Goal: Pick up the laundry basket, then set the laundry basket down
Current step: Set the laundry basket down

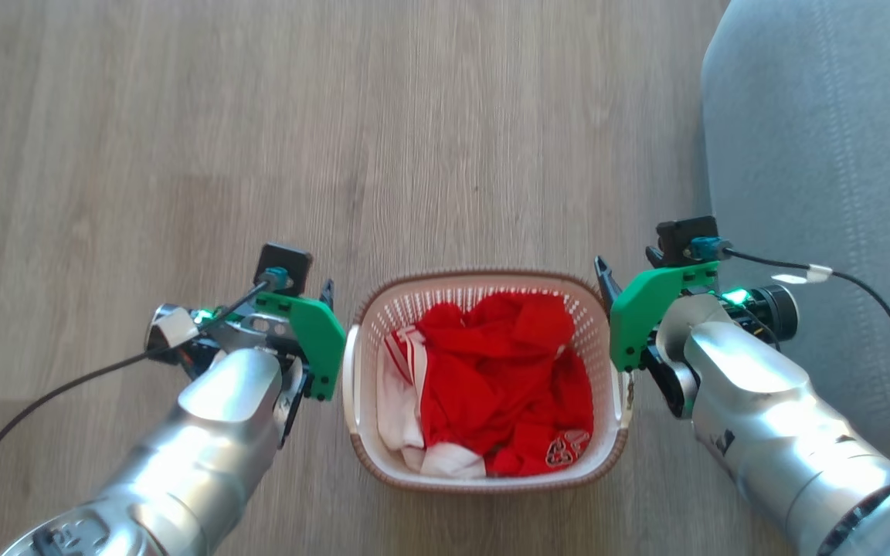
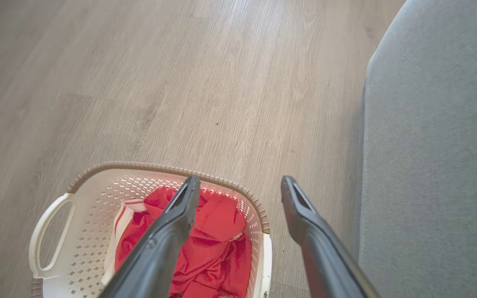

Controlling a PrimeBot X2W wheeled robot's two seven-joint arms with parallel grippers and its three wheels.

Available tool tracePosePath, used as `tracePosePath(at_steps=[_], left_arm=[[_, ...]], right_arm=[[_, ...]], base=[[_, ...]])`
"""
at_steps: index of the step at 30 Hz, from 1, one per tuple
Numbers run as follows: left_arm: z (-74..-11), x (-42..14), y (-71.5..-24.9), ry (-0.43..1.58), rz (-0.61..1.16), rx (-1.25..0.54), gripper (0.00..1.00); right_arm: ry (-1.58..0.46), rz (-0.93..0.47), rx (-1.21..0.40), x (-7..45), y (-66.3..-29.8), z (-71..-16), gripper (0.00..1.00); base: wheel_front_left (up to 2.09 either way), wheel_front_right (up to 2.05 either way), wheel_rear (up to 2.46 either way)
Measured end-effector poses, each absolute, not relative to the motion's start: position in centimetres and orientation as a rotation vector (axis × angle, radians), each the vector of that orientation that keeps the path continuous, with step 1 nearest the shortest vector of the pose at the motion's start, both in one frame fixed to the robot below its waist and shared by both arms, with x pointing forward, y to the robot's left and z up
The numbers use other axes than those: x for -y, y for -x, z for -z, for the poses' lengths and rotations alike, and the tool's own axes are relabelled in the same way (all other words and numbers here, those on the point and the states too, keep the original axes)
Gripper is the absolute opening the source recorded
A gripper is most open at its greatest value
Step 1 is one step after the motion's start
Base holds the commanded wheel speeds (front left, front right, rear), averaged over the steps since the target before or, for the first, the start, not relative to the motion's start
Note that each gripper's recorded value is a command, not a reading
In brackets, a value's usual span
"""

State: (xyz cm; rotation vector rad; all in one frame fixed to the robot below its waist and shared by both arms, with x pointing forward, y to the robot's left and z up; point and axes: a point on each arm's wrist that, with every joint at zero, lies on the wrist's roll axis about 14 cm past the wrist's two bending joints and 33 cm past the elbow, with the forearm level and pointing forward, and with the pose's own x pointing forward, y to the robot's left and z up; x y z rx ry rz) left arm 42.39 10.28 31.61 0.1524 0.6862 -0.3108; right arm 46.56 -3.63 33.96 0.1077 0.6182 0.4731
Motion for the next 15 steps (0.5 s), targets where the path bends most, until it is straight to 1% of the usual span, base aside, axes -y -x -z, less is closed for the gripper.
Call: tracePosePath(at_steps=[2,4,7,9,11,15], left_arm=[[-33.2,-10.7,-43.2,-0.149,0.268,-0.632,1.0],[-35.9,-10.4,-44.6,-0.121,0.241,-0.542,1.0],[-41.3,-9.7,-47.1,-0.091,0.226,-0.354,1.0],[-44.6,-9.7,-47.5,-0.067,0.21,-0.238,1.0],[-46.5,-9.9,-46.8,-0.048,0.2,-0.157,1.0],[-49.7,-10.4,-44.5,-0.006,0.175,-0.023,1.0]], right_arm=[[-0.131,-0.46,-0.564,3.6,-46.9,-35.6,1.0],[-0.176,-0.454,-0.496,3.3,-47.7,-37.9,1.0],[-0.238,-0.457,-0.326,3.1,-50.0,-43.3,1.0],[-0.266,-0.443,-0.204,3.8,-51.1,-46.9,1.0],[-0.284,-0.422,-0.125,4.7,-50.8,-48.8,1.0],[-0.299,-0.369,-0.055,6.3,-48.3,-49.4,1.0]], base=[[0.0,0.0,0.0],[0.0,0.0,0.0],[0.0,0.0,0.0],[0.0,0.0,0.0],[0.0,0.0,0.0],[0.0,0.0,0.0]])
